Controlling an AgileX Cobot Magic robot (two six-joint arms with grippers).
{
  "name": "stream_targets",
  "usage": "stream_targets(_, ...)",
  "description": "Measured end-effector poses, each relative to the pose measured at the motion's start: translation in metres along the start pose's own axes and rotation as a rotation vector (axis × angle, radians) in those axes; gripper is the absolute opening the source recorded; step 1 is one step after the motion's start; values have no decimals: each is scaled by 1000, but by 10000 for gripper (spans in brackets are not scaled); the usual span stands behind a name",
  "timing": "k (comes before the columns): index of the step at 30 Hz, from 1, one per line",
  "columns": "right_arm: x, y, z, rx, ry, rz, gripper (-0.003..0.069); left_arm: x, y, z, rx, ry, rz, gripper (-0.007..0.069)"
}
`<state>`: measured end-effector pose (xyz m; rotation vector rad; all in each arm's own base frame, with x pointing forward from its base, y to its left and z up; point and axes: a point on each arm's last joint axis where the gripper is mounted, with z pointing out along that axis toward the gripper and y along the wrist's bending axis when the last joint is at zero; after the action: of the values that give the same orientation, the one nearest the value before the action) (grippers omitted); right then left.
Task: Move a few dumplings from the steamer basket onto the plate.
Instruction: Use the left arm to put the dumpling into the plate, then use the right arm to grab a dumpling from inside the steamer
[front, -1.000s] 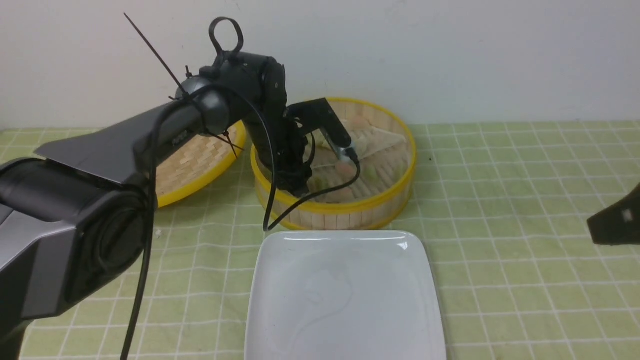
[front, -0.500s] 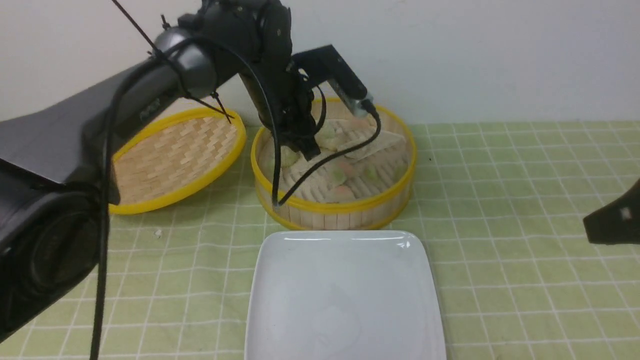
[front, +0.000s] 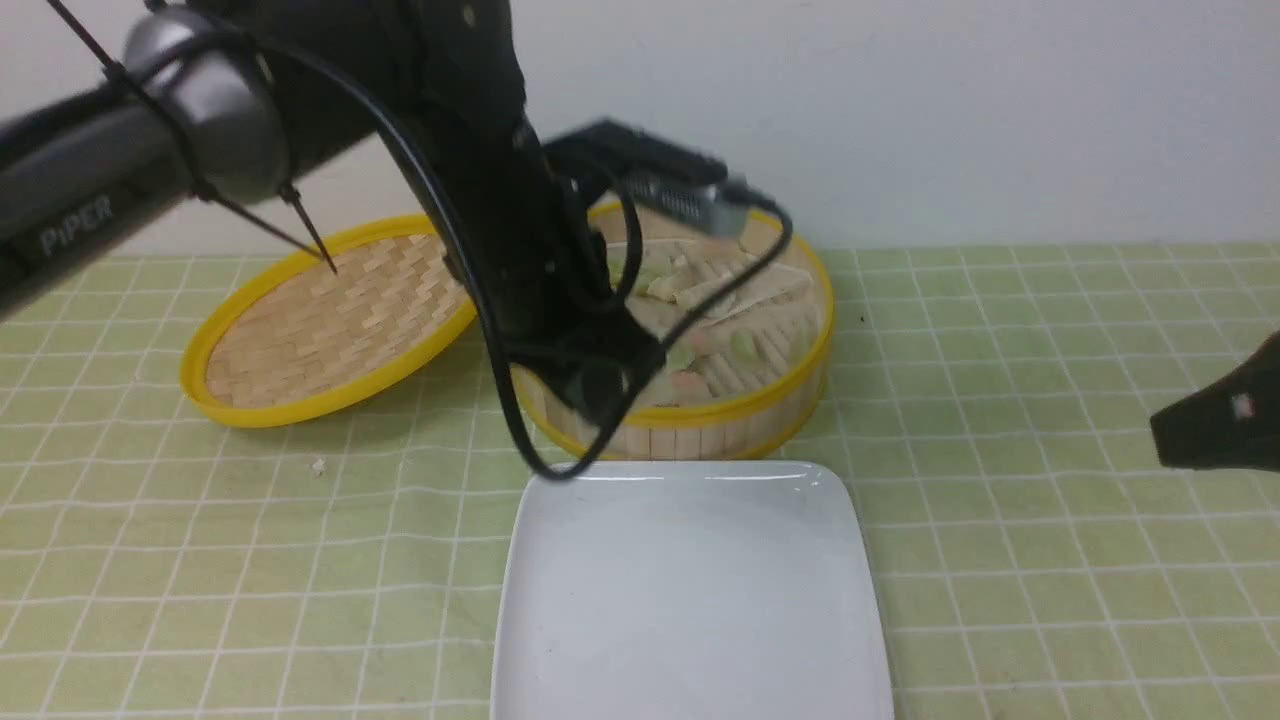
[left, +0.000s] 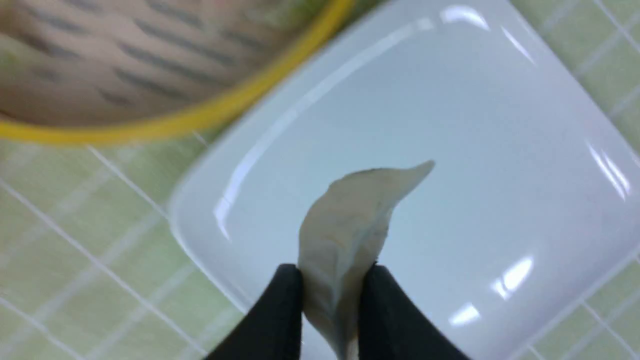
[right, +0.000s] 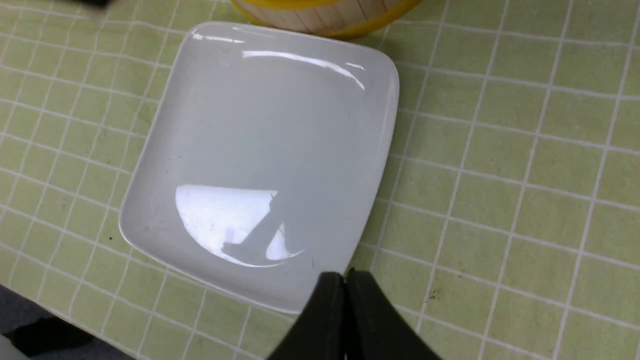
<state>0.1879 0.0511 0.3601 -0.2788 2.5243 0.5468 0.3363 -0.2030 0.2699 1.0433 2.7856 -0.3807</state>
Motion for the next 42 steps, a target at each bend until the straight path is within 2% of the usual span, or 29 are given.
stream_targets(5,-1,0,0,2,-9,-7,-15,24,-15,59,35,202,21,120)
stream_targets(11,-2,0,0,5,-20,-7,-15,22,-10,77,-14,203,-25,138)
stream_targets(17,-19,-1,0,11,-62,-12,-15,21,-9,77,-23,197,-49,361)
stream_targets(19,-35,-2,2,6,-70,-13,-15,21,-10,74,-19,208,-51,412)
stream_targets(21,-51,-2,8,-11,-67,-11,-15,19,-11,68,-20,206,-50,424)
stream_targets(23,-70,1,23,-32,-43,-28,-15,18,-12,55,-41,177,-52,369)
stream_targets(26,-92,8,51,-50,7,-70,-13,20,-16,27,-76,111,-69,225)
stream_targets(28,-112,14,80,-51,49,-112,-10,25,-22,-5,-101,36,-83,94)
stream_targets(30,-128,17,106,-44,75,-131,-8,31,-29,-31,-110,-27,-95,31)
stream_targets(35,-165,17,179,-11,135,-164,27,53,-45,-90,-112,-177,-117,-6)
stream_targets(38,-176,18,216,-12,162,-189,84,62,-52,-110,-106,-233,-112,-6)
stream_targets(42,-182,16,278,-13,201,-215,207,77,-60,-135,-104,-298,-104,-6)
